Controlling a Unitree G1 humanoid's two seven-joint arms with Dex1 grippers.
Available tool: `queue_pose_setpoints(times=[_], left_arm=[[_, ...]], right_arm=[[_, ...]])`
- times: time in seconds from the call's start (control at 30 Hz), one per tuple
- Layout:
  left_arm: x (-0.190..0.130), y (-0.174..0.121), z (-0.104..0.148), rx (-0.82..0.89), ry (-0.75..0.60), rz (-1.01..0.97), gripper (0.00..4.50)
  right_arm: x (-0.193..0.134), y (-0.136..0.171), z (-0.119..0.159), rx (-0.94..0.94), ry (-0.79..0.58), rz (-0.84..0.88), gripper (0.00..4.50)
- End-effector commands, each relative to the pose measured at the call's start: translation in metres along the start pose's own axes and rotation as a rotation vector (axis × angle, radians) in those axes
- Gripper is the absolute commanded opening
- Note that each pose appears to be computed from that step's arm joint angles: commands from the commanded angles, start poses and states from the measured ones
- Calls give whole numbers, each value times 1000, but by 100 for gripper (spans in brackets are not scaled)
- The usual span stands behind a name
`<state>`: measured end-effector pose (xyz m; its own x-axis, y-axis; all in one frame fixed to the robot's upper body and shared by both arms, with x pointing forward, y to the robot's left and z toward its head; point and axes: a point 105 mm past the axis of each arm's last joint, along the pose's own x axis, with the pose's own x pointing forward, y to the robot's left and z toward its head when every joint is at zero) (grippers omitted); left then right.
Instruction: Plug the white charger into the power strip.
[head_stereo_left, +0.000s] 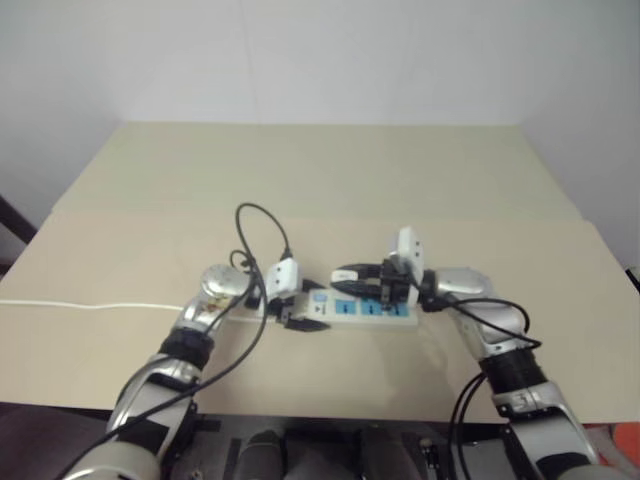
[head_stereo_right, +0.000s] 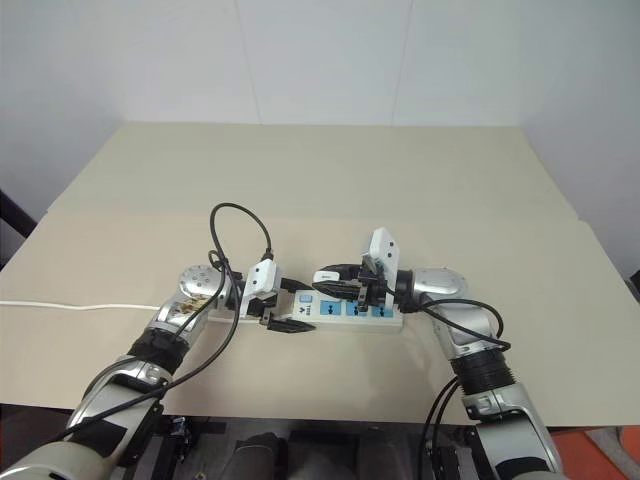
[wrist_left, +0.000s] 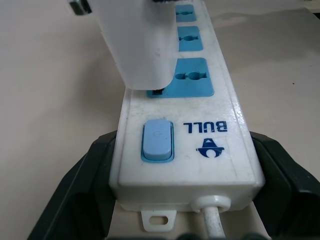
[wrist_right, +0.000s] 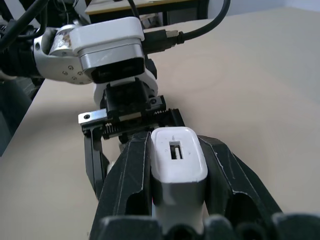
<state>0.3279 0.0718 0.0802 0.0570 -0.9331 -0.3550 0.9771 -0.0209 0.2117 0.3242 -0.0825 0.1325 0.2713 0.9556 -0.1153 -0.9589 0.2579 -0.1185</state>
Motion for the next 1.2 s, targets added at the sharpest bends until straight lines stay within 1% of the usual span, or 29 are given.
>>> queue_pose_setpoints(times=[0.03, 0.27, 0.5, 0.67, 0.8, 0.93, 1.0, 1.2], left_arm=[[-16, -1, -6, 2, 40, 10, 330], [-15, 0, -6, 2, 41, 8, 330], [-15, 0, -6, 2, 43, 3, 330], [-14, -1, -6, 1, 43, -1, 330], [-14, -1, -6, 1, 43, -3, 330], [-15, -1, -6, -1, 44, -3, 330], [-16, -2, -7, -3, 46, -1, 330], [-18, -3, -8, -6, 49, 9, 330]], right_arm=[[-30, -14, -12, 1, 71, -101, 115], [-18, -15, -3, -13, 39, -87, 115], [-3, -4, 7, -53, 21, -5, 115], [5, 7, 6, -87, 41, 74, 115], [9, 10, 3, -101, 58, 108, 115], [6, 9, -1, -112, 78, 123, 115], [1, 3, -4, -102, 86, 95, 115], [-18, 1, -24, -63, 135, 50, 115]])
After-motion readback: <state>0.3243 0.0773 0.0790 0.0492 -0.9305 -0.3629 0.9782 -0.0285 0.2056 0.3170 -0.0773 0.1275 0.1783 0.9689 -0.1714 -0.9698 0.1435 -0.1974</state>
